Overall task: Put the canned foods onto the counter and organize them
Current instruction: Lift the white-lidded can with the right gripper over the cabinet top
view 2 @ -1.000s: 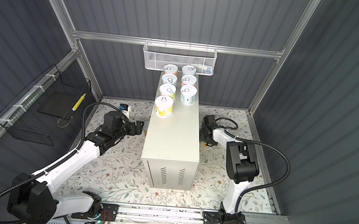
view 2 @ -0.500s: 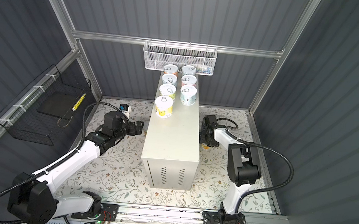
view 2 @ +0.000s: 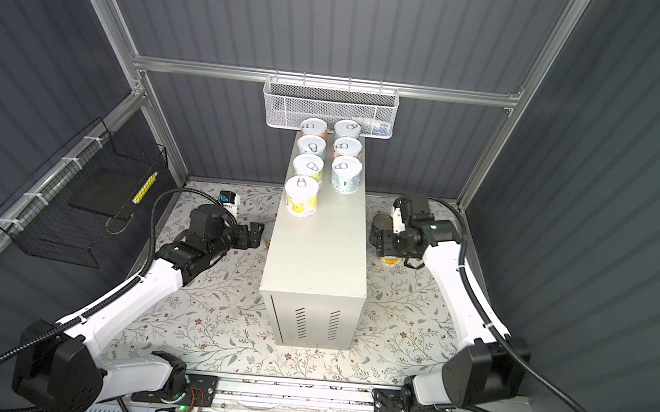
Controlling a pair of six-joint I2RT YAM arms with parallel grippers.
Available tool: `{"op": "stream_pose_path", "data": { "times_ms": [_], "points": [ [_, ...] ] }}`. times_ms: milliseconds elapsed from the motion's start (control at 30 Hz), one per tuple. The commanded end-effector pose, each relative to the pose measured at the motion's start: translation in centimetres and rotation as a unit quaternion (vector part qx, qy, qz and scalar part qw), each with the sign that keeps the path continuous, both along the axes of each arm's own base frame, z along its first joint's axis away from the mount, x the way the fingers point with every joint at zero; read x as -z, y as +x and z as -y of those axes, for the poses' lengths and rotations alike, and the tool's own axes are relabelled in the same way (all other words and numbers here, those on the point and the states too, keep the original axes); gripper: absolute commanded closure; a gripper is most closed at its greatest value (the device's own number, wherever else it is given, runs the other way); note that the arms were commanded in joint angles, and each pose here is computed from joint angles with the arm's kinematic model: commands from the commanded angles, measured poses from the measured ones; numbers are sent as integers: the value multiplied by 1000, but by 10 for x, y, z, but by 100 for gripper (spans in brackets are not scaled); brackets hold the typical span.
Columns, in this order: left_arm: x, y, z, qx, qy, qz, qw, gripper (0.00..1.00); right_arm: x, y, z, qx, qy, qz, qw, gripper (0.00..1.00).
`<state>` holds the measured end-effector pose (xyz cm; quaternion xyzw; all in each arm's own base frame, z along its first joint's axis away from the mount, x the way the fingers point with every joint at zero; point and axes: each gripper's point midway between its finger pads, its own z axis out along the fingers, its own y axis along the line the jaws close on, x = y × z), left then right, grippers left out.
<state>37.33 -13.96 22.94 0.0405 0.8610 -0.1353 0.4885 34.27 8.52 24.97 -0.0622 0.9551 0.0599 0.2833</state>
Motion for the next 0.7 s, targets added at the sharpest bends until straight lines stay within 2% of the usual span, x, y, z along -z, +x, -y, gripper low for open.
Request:
{"op": "stream_pose_path", "data": {
  "times_ms": [0, 200, 367, 667],
  "points": [
    [-2, -4, 1, 12, 2, 6, 1000, 4, -44, -27, 3, -21, 0, 19, 1000, 100],
    [-2, -3, 4, 19, 1, 1, 1000, 4, -108, -48, 1, -38, 19, 74, 996, 100],
    [-6, -1, 6, 21, 0, 2, 1000, 5, -155, -62, -23, -84, 50, 119, 988, 100],
    [-4, -4, 10, 34, -4, -4, 999, 5, -187, -56, -75, -144, 36, 146, 978, 100]
  ]
}}
